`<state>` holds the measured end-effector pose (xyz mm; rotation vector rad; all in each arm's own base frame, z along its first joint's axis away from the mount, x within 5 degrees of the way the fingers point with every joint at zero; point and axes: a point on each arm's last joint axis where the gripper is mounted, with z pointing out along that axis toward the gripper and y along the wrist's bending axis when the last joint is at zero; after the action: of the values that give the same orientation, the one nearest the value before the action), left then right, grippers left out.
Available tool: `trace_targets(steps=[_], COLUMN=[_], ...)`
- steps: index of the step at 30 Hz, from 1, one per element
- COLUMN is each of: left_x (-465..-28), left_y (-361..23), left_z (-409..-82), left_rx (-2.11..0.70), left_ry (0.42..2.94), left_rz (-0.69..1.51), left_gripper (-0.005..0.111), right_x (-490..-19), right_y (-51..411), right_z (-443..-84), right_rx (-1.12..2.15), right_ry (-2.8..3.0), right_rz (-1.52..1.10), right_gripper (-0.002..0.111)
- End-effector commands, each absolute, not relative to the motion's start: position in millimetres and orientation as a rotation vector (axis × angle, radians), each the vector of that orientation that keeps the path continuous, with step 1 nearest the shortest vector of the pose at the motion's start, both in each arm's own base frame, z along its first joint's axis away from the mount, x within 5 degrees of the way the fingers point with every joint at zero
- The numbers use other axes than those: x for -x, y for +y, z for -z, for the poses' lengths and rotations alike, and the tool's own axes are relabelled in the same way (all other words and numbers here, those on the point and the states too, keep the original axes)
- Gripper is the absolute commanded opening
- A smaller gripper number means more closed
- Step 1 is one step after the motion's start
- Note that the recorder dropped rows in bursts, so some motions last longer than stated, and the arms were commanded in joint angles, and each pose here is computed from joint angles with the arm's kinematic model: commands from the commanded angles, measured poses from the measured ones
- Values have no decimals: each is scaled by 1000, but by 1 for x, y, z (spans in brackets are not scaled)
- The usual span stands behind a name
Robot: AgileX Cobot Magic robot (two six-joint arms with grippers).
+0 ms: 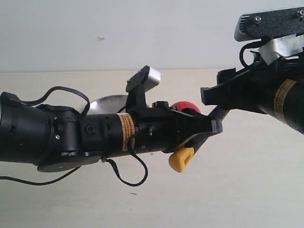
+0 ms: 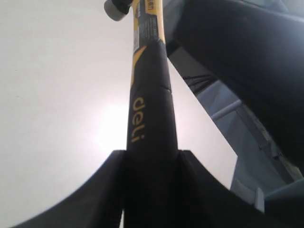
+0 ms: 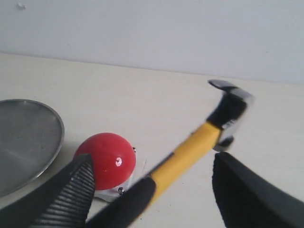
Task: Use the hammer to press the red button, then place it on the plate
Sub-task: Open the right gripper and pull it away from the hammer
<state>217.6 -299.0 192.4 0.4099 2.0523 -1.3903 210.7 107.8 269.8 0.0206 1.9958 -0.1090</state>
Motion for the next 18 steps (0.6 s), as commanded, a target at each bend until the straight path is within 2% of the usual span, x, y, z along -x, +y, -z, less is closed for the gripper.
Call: trace_targets(steps=[1,9,18], left_x=[-231,-234,-236], left_y=[-291,-289,-286], left_z=[-207,-207,-207], left_rx=[-351,-346,-375], left_ry=[1956,1961,1952], left_rz=[1428,1414,1389], left_gripper=[0,0,0], right_x=[-204,-190,-178], right_y=[102,89,82], right_z=[-283,-304,-299], right_rx=[-32,-45,-32], right_ry=[1966,1916,2004], right_rz=[98,56,53], right_gripper=[68,68,68])
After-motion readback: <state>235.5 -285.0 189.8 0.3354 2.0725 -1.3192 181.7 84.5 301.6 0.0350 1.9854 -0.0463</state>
